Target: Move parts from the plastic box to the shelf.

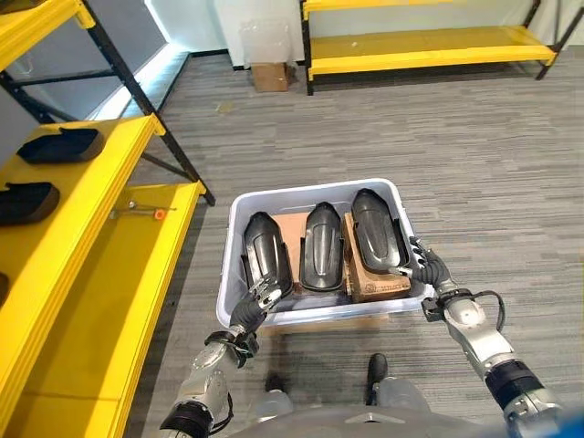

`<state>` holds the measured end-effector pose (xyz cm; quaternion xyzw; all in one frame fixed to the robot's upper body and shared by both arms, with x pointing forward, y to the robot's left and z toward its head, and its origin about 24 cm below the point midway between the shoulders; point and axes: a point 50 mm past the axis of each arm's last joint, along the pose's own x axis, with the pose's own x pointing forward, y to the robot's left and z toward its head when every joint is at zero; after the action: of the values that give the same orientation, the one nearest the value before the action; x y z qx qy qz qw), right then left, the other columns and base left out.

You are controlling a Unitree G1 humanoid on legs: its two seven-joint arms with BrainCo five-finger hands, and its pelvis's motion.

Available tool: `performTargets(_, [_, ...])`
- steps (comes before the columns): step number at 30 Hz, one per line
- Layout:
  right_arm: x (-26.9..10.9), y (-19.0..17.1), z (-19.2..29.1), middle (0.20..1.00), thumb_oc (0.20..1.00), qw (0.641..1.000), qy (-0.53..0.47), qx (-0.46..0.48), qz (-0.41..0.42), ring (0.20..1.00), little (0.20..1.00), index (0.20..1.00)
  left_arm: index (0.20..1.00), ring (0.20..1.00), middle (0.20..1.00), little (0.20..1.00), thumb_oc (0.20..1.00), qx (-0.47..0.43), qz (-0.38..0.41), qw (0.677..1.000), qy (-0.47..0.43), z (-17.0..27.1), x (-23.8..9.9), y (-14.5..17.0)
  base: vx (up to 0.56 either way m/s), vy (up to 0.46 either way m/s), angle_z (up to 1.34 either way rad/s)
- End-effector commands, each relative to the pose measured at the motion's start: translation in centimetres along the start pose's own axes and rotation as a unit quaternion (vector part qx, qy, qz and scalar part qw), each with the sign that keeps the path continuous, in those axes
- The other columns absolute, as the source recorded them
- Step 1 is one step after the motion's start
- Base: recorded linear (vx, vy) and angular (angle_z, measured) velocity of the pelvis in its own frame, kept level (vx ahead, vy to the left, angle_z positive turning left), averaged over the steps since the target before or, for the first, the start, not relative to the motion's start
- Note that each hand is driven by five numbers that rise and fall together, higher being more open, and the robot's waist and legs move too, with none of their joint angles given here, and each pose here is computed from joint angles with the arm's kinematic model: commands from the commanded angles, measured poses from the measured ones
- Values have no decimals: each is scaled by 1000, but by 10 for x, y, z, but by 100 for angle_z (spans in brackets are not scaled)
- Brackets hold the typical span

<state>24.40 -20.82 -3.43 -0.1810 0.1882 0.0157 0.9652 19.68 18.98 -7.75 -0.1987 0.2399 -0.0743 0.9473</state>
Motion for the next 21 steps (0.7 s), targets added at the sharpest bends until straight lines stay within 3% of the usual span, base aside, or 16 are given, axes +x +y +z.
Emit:
performTargets(1, [10,-1,32,1000,1000,998,-63,16,-24,1000,1000,1000,1000,1000,1000,1000,1000,30,14,998,-48,17,-4,3,135,86,-7])
performTargets(6, [16,-15,29,1000,1000,995,-46,36,-79,1000,1000,1000,1000,1000,1000,1000,1000,-9,45,996,-80,27,-12,13,88,27,7])
performTargets(12, [35,-65,70,1000,1000,982,-88,40,-164,1000,1000,1000,1000,1000,1000,1000,1000,-25,31,984,-173,80,-3,9,-147,-32,23])
performTargets(21, [52,-118,137,1000,1000,963,-121,19,-240,1000,1000,1000,1000,1000,1000,1000,1000,1,-3,957,-291,156,-4,-24,-95,-61,10])
